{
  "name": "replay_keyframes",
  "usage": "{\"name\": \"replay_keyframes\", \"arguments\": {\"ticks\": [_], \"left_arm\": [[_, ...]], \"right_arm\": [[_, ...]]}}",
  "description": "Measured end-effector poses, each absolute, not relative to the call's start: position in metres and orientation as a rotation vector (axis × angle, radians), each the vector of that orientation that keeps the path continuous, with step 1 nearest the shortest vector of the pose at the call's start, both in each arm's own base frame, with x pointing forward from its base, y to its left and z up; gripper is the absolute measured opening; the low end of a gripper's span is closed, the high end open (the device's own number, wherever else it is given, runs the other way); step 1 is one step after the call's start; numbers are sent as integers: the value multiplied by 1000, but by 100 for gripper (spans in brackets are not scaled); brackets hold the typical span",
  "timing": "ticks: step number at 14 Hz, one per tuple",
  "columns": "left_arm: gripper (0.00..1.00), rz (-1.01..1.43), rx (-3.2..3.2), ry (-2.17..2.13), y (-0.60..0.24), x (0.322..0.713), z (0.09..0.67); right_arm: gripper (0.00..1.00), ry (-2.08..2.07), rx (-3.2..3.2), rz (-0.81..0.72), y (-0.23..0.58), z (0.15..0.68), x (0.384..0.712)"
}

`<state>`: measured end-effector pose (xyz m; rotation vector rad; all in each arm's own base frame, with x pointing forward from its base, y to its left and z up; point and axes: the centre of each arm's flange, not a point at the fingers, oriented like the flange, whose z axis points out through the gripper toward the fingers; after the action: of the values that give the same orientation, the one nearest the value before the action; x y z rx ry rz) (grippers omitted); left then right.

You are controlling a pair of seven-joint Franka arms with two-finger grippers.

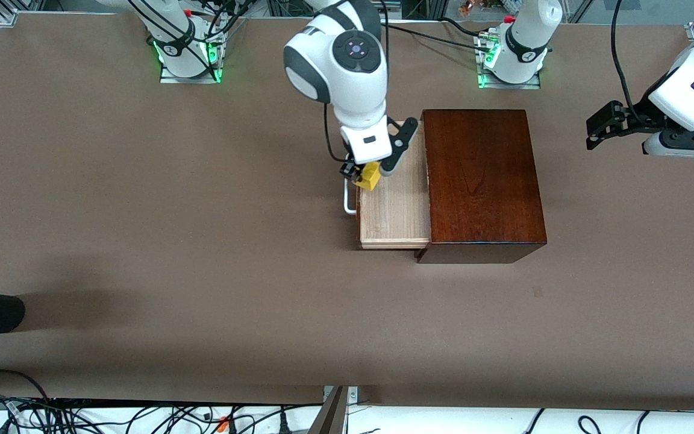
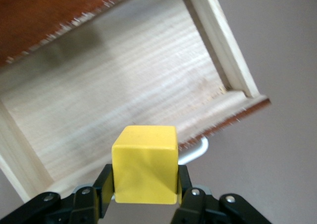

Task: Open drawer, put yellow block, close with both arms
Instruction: 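Lift the yellow cube with the right gripper and carry it over the drawer, then lower the cube into the drawer and open the right gripper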

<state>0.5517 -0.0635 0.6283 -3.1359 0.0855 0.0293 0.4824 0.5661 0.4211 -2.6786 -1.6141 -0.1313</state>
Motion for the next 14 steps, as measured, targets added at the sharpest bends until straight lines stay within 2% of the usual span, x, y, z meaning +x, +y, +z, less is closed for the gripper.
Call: {"name": "replay_keyframes", "arguments": {"ticks": [5,10,14], "left_arm": [[100,29,-3136,86,-64,552,628],[100,29,-3136,91,-65,551,628],[100,29,-3136,92,-66,551,628]], "right_arm": [[55,-1702,-2667,-137,592,414,454],[55,-1826,-2670,-77,599,361,455],[55,-1840,-2653,-104,607,356,451]]}}
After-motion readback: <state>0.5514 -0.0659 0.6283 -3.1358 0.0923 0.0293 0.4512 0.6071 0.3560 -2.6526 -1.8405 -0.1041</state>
